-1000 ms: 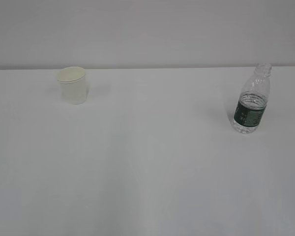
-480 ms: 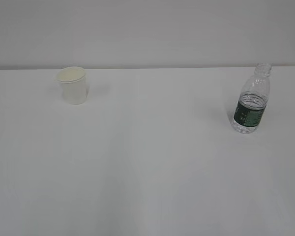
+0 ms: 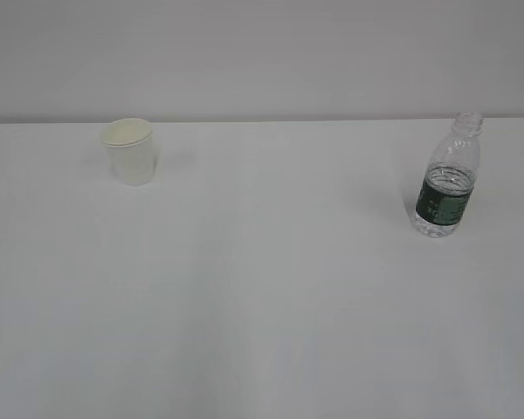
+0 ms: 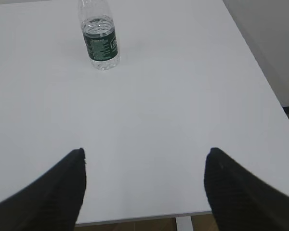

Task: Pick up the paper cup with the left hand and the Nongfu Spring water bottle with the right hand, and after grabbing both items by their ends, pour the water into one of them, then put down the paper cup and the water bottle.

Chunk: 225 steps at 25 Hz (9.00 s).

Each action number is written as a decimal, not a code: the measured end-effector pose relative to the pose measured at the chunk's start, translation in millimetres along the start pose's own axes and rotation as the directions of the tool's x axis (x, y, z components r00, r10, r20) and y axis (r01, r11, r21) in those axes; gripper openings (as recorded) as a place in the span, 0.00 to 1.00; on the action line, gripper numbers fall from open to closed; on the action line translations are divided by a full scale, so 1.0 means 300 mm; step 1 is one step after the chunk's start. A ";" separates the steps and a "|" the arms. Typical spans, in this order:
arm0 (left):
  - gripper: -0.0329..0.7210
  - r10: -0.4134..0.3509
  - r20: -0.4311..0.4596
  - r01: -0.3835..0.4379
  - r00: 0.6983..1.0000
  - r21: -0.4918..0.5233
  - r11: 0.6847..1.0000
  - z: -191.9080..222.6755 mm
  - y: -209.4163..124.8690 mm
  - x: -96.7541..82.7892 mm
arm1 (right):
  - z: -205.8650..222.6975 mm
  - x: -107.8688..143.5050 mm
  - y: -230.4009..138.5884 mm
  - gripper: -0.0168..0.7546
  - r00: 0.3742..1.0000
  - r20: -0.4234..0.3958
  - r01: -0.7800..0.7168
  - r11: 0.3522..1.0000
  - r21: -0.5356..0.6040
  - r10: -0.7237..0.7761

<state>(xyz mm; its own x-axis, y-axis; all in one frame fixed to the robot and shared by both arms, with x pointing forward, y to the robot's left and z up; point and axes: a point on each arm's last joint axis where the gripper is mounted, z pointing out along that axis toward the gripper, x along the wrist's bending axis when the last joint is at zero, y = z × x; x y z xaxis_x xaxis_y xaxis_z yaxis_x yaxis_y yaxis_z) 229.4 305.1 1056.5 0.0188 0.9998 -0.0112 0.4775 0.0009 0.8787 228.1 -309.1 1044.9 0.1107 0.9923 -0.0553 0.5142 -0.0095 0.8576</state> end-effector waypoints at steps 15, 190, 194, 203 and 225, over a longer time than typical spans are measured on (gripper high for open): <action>0.69 0.000 0.001 0.000 1.000 -0.016 1.000 0.001 0.015 -0.001 | -0.007 -0.001 0.009 0.76 1.000 0.000 -0.001 1.000 -0.024 0.001; 0.71 0.079 0.279 0.021 0.957 -0.340 0.940 1.148 0.059 -0.255 | 1.398 0.269 0.035 0.54 0.937 -0.349 -0.088 0.958 -0.273 -0.013; 0.71 0.079 0.279 0.021 0.957 -0.340 0.940 1.148 0.059 -0.255 | 1.398 0.269 0.035 0.54 0.938 -0.347 -0.081 0.958 -0.274 -0.020; 0.69 0.079 0.279 0.021 0.957 -0.340 0.940 1.148 0.059 -0.255 | 1.391 0.270 0.025 0.54 0.939 -0.335 -0.026 0.958 -0.287 -0.075; 0.54 0.138 0.335 -0.015 0.932 -0.344 0.939 1.142 0.054 -0.277 | 1.188 0.246 0.063 0.51 0.938 -0.310 0.058 0.952 -0.301 -0.155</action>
<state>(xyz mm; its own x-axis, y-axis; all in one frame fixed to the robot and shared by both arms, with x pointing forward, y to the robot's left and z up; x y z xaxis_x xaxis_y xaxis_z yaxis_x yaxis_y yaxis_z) 536.5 214.4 908.3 0.3777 0.9246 -0.0495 0.1455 -0.0065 0.9893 549.0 -280.1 874.7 -0.2391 0.9707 -0.0261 0.2401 0.0851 0.9670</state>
